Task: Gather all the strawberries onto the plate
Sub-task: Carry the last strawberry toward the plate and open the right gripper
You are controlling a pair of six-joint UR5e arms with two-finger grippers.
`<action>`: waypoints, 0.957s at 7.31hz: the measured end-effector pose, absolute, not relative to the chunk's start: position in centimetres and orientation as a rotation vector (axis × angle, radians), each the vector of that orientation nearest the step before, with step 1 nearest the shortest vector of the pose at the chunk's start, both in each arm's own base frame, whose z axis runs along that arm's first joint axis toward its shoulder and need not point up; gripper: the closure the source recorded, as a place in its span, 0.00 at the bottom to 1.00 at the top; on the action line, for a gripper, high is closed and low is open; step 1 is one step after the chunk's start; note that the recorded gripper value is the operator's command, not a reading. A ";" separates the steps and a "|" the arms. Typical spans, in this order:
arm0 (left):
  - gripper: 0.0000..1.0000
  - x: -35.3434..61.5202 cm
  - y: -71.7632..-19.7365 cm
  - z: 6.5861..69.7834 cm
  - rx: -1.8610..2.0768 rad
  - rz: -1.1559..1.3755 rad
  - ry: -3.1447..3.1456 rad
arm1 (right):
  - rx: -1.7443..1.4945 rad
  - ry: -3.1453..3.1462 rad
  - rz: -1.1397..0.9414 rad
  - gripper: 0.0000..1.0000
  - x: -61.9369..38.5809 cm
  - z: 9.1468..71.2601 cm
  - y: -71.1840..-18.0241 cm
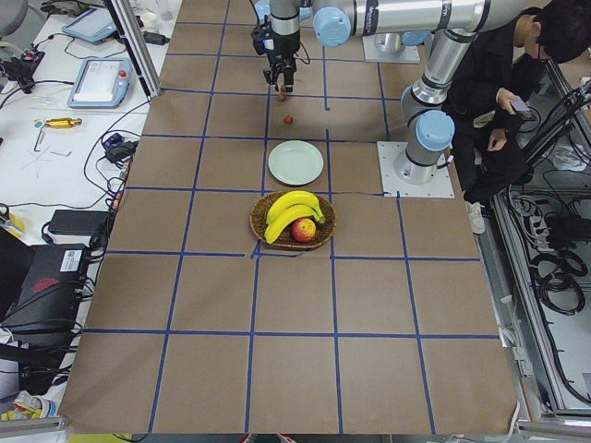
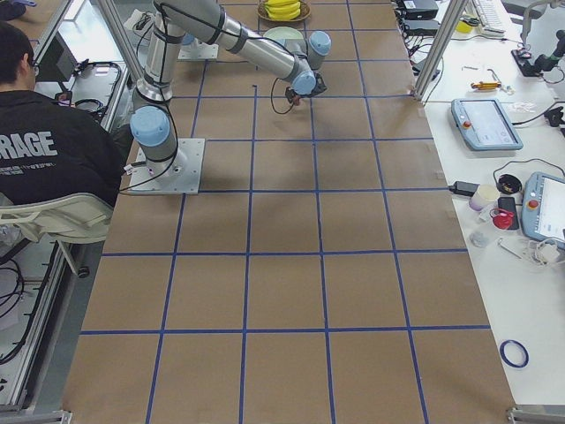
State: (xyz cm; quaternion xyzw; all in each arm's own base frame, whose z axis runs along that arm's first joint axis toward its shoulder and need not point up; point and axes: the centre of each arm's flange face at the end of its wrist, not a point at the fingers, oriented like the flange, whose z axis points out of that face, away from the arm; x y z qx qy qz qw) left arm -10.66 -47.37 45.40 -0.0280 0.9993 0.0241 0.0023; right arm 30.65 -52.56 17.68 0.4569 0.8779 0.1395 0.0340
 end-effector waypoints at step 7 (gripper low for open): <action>0.00 -10.5 -47.5 45.6 -0.078 0.069 3.130 | 1.209 2.709 0.218 1.00 30.5 26.4 -55.8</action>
